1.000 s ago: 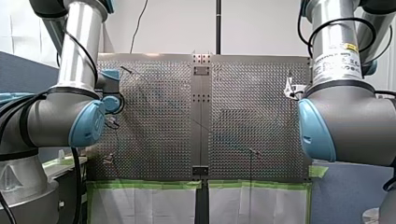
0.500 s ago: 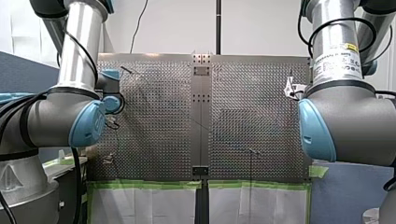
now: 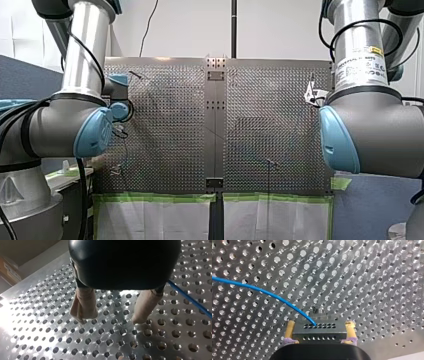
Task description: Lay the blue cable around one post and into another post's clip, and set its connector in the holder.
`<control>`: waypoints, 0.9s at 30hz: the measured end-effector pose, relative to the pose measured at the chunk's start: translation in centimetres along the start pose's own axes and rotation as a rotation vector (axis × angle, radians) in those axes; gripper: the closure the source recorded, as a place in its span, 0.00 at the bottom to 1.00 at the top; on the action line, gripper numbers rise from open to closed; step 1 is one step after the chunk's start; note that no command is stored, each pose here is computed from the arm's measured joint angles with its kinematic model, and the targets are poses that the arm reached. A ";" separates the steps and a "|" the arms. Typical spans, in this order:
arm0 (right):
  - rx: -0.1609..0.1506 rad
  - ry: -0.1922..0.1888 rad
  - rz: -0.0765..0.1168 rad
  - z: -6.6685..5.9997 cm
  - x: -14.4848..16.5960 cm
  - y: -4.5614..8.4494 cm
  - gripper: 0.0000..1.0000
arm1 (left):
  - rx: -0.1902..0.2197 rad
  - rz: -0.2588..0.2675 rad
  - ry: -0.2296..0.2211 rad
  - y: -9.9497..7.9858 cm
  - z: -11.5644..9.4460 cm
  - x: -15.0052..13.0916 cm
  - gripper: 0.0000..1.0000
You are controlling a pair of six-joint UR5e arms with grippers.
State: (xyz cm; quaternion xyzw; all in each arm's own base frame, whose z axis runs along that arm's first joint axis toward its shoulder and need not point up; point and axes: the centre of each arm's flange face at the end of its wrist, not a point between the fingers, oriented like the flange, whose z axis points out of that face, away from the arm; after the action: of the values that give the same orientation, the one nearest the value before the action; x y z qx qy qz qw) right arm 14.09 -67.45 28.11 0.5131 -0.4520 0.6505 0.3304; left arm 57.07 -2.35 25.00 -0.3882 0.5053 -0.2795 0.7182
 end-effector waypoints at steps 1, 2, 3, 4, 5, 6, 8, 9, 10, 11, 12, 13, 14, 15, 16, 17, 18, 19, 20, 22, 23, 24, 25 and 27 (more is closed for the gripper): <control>0.000 0.000 0.005 0.0 0.0 0.0 1.00 | 0.000 0.000 0.000 0.0 0.0 0.0 0.02; -0.001 -0.002 0.005 0.0 0.0 0.0 1.00 | 0.000 0.001 0.000 0.0 0.0 0.0 0.02; -0.003 -0.007 -0.003 -0.1 0.0 0.0 1.00 | 0.000 0.001 0.000 0.0 0.0 0.0 0.02; -0.006 -0.018 -0.016 -0.2 0.0 -0.1 1.00 | 0.000 0.002 0.000 0.0 0.0 0.0 0.02; -0.008 -0.033 -0.025 -0.3 -0.2 -0.2 1.00 | 0.000 0.002 0.000 0.0 0.0 0.0 0.02; -0.009 -0.034 -0.027 -0.3 -0.3 -0.2 1.00 | 0.000 0.002 0.001 0.0 0.0 0.0 0.02; -0.009 -0.036 -0.026 -0.4 -0.4 -0.2 1.00 | 0.000 0.002 0.001 0.0 0.0 0.1 0.02; -0.009 -0.037 -0.026 -0.4 -0.4 -0.2 1.00 | -0.001 0.003 0.001 0.0 0.0 0.1 0.02; -0.009 -0.037 -0.025 -0.4 -0.4 -0.2 1.00 | -0.001 0.003 0.001 0.0 0.0 0.1 0.02; -0.009 -0.037 -0.026 -0.4 -0.4 -0.2 1.00 | 0.000 0.003 0.001 0.0 0.0 0.1 0.02; -0.009 -0.037 -0.026 -0.4 -0.4 -0.1 1.00 | 0.000 0.003 0.001 0.0 0.0 0.1 0.02; -0.009 -0.037 -0.025 -0.4 -0.4 -0.1 1.00 | 0.000 0.003 0.001 0.0 0.0 0.1 0.02; -0.009 -0.037 -0.025 -0.4 -0.4 -0.1 1.00 | 0.000 0.003 0.001 0.0 0.0 0.0 0.02; -0.009 -0.037 -0.025 -0.4 -0.4 -0.1 1.00 | 0.000 0.003 0.001 0.0 0.0 0.0 0.02; -0.009 -0.037 -0.025 -0.4 -0.4 -0.1 1.00 | 0.000 0.003 0.001 0.0 0.0 0.0 0.02; -0.009 -0.037 -0.026 -0.4 -0.4 -0.1 1.00 | 0.000 0.003 0.001 0.0 0.0 0.0 0.02; -0.009 -0.037 -0.025 -0.4 -0.4 -0.1 1.00 | 0.000 0.003 0.001 0.0 0.0 0.0 0.02; -0.009 -0.037 -0.025 -0.4 -0.4 -0.1 1.00 | 0.000 0.003 0.001 0.0 0.0 0.1 0.02; -0.009 -0.037 -0.026 -0.4 -0.4 -0.2 1.00 | 0.000 0.003 0.001 0.0 0.0 0.1 0.02; -0.009 -0.037 -0.025 -0.4 -0.4 -0.1 1.00 | 0.000 0.004 0.001 0.0 0.0 0.1 0.02; -0.009 -0.037 -0.026 -0.4 -0.4 -0.1 0.95 | 0.000 0.004 0.001 0.0 0.0 0.1 0.02; -0.009 -0.037 -0.026 -0.4 -0.4 -0.2 0.95 | 0.000 0.004 0.001 0.0 0.0 0.1 0.02; -0.009 -0.037 -0.025 -0.4 -0.4 -0.1 0.79 | -0.001 0.004 0.001 0.0 0.0 0.1 0.02; -0.009 -0.037 -0.025 -0.4 -0.4 -0.1 0.52 | 0.000 0.005 0.001 0.0 0.0 0.1 0.02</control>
State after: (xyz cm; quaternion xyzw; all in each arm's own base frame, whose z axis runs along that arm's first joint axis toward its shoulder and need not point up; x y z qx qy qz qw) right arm 14.20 -67.04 27.73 0.5293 -0.4545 0.6345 0.3327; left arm 57.06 -2.39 24.96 -0.3870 0.5067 -0.2779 0.7185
